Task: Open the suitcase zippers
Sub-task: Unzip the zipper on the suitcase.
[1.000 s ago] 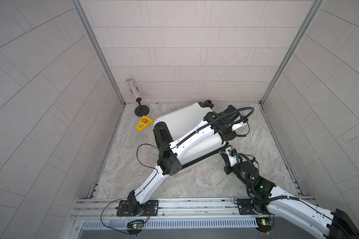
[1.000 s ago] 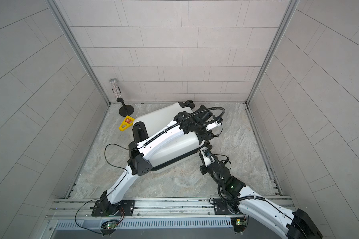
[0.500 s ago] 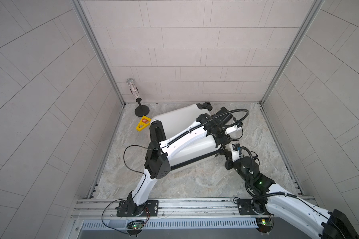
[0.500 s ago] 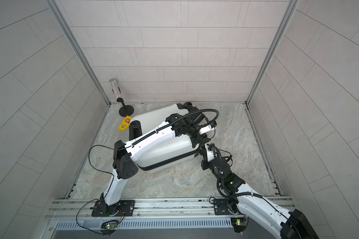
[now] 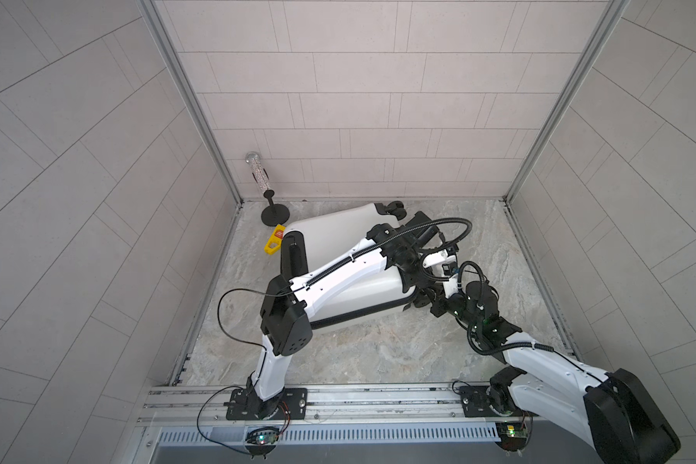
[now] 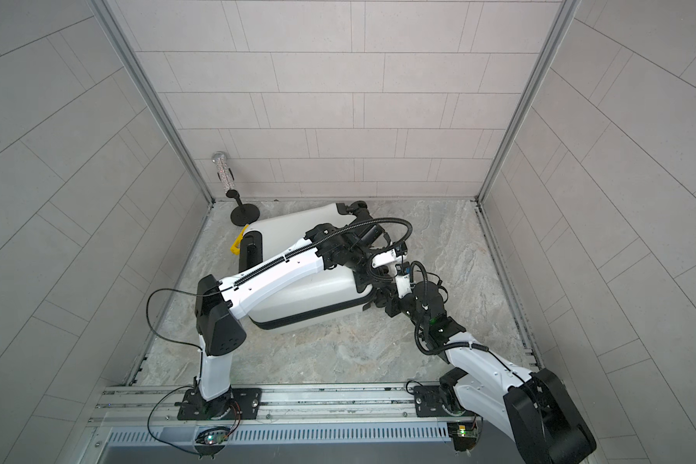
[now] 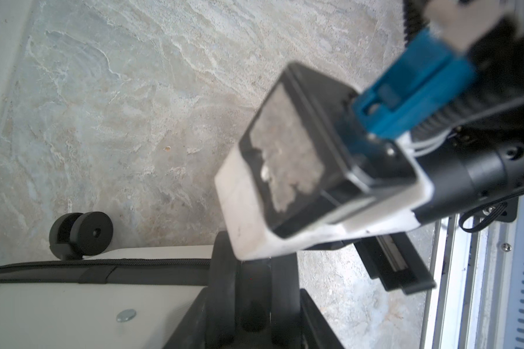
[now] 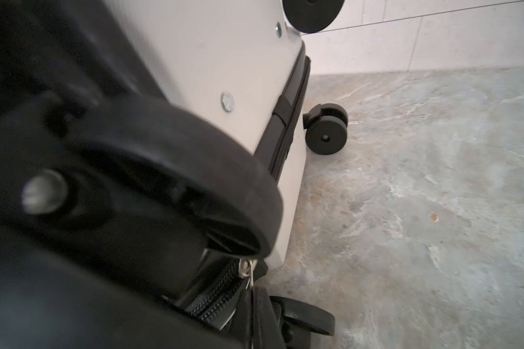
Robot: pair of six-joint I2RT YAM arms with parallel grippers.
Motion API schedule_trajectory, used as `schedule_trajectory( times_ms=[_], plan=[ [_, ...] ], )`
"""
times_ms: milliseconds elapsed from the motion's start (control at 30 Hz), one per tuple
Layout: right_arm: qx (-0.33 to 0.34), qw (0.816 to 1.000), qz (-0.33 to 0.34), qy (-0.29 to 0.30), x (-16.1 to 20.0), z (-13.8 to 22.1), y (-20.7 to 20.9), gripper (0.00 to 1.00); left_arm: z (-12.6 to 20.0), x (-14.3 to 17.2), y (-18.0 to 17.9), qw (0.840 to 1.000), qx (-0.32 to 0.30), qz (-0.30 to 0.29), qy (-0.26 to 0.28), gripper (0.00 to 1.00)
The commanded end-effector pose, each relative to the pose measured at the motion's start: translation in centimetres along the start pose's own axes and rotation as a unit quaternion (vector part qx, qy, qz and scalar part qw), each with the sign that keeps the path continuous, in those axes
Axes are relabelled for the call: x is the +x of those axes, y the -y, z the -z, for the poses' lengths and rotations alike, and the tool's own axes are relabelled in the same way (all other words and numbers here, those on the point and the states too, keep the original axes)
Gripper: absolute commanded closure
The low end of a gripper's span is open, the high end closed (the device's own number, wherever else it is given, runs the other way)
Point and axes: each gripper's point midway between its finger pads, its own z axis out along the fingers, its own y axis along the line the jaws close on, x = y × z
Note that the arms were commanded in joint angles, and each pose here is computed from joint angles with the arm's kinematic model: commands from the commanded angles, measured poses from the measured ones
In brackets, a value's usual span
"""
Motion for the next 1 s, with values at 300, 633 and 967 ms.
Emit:
schedule_trajectory(
  times_ms=[300, 633, 967],
  plan=[
    [0.036, 0.999, 0.009, 0.012, -0.1, 0.7, 1.5, 1.0, -0.3, 1.9, -1.3, 0.993, -0.049, 0.017, -0.103, 0.21],
    [0.039, 0.999, 0.003, 0.022, 0.1, 1.1, 1.6, 1.0, -4.1, 2.0, -1.8, 0.992, -0.038, 0.006, -0.123, 0.21],
    [0.059, 0.998, 0.004, 0.013, 0.5, 1.5, 2.2, 1.0, -0.4, 2.2, 3.0, 0.994, 0.072, -0.026, -0.082, 0.82]
  ],
)
